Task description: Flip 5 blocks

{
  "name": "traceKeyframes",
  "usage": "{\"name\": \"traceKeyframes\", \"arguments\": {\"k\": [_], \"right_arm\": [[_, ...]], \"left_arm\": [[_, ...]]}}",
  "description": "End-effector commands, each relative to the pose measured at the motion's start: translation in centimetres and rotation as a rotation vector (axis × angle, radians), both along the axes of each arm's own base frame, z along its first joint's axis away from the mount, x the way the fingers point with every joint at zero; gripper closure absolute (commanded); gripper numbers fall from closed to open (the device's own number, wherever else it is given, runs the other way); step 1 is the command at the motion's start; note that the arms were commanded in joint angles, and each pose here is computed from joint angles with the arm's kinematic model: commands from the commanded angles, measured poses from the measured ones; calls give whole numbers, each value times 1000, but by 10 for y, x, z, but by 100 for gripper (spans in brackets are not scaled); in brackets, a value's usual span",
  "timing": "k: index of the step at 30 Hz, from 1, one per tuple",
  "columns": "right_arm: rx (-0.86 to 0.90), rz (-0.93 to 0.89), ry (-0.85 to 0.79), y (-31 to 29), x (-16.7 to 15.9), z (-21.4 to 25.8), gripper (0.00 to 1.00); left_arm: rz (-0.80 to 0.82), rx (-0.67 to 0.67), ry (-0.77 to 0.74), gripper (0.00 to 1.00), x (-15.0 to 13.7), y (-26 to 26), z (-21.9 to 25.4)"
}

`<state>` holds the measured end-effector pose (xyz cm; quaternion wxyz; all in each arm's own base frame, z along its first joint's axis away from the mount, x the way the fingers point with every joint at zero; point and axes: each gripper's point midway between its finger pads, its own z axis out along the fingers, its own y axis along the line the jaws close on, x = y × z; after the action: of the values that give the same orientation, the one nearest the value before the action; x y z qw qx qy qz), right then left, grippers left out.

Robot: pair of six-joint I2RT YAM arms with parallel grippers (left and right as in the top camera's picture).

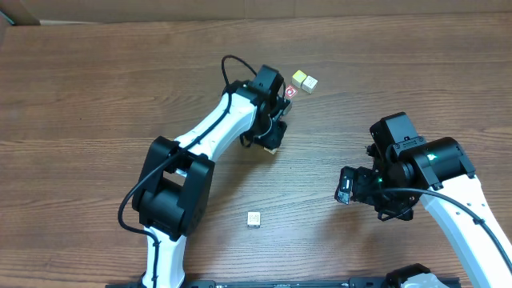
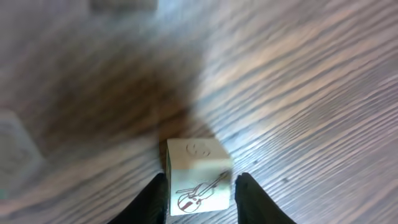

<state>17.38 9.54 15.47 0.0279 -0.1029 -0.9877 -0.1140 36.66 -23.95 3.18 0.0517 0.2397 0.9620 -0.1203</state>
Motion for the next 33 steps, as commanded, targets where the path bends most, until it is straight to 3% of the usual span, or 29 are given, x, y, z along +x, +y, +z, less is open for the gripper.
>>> {"name": "traceKeyframes", "arguments": {"k": [1, 9, 25, 33], "right_arm": [[31, 6, -42, 4, 5, 12, 0], [27, 7, -28, 3, 2, 12, 0], [21, 7, -3, 2, -4, 11, 0], [20, 7, -4, 2, -4, 11, 0]], "left_arm": [[10, -26, -30, 72, 12, -11, 16], [0, 3, -6, 53, 5, -5, 15], [-18, 40, 65, 54, -7, -6, -12], [-23, 46, 68, 63, -8, -10, -19]]}}
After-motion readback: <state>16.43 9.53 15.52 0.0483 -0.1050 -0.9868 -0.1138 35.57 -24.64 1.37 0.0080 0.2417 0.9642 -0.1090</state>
